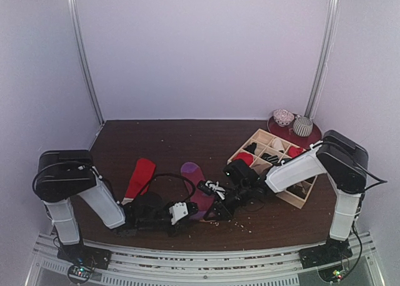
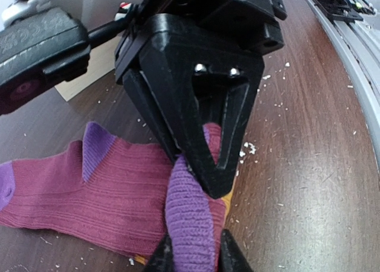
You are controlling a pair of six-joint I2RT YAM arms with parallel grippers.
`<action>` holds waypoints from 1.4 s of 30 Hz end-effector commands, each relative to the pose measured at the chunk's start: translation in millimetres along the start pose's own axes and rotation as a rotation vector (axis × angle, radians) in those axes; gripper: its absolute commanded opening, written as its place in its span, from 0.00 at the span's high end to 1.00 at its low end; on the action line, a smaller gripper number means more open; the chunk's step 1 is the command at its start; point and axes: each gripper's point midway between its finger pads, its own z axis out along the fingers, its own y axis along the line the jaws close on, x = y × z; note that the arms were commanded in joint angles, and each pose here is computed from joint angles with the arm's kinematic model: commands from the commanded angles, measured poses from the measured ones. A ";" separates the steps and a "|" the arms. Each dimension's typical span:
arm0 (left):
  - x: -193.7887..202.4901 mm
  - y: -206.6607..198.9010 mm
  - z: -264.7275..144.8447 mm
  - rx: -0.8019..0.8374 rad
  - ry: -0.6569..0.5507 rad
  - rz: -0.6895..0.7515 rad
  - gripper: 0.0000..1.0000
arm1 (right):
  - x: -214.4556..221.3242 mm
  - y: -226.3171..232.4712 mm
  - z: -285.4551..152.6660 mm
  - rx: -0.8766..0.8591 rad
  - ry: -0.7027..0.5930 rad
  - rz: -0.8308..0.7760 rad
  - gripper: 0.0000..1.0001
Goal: Roll the socks
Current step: Roll a pair of socks at the center of the board.
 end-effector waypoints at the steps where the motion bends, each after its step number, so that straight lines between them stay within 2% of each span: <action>1: -5.3 -9.9 4.0 0.062 -0.029 -0.026 0.85 | 73.2 -24.0 9.6 0.079 0.219 0.163 0.95; 4: -0.1 -6.7 4.4 0.042 -0.008 -0.058 1.00 | 71.1 -23.4 9.7 0.078 0.215 0.158 0.95; 7: 12.6 0.9 4.4 0.005 0.050 -0.144 1.00 | 61.9 -20.8 5.4 0.081 0.193 0.121 0.89; 10: 36.8 3.3 4.4 -0.014 0.169 -0.265 1.00 | 41.5 -14.8 -8.7 0.110 0.116 0.031 0.80; 15: 79.0 -12.8 -10.1 0.006 0.361 -0.468 1.00 | -8.9 4.1 -53.4 0.210 -0.147 -0.218 0.70; 17: 92.9 -18.5 -17.9 0.011 0.424 -0.527 1.00 | -21.1 14.2 -74.7 0.265 -0.274 -0.344 0.42; 18: 97.5 -21.0 -21.1 0.014 0.447 -0.547 1.00 | -16.7 17.1 -81.3 0.295 -0.310 -0.402 0.36; 19: 101.5 -23.3 -24.2 0.017 0.467 -0.565 1.00 | -17.3 21.9 -86.8 0.320 -0.342 -0.462 0.33; 23: 112.8 -31.5 -31.1 0.035 0.522 -0.624 1.00 | -12.5 34.9 -86.8 0.401 -0.359 -0.679 0.32; 28: 121.5 -39.3 -31.5 0.061 0.553 -0.661 1.00 | -5.5 48.0 -65.4 0.454 -0.286 -0.907 0.30; 35: 126.4 -44.7 -32.0 0.089 0.564 -0.671 1.00 | -10.0 37.5 -36.6 0.476 -0.180 -1.004 0.31; 42: 128.4 -46.0 -33.2 0.102 0.568 -0.667 1.00 | -12.6 16.1 -19.9 0.538 -0.110 -1.016 0.32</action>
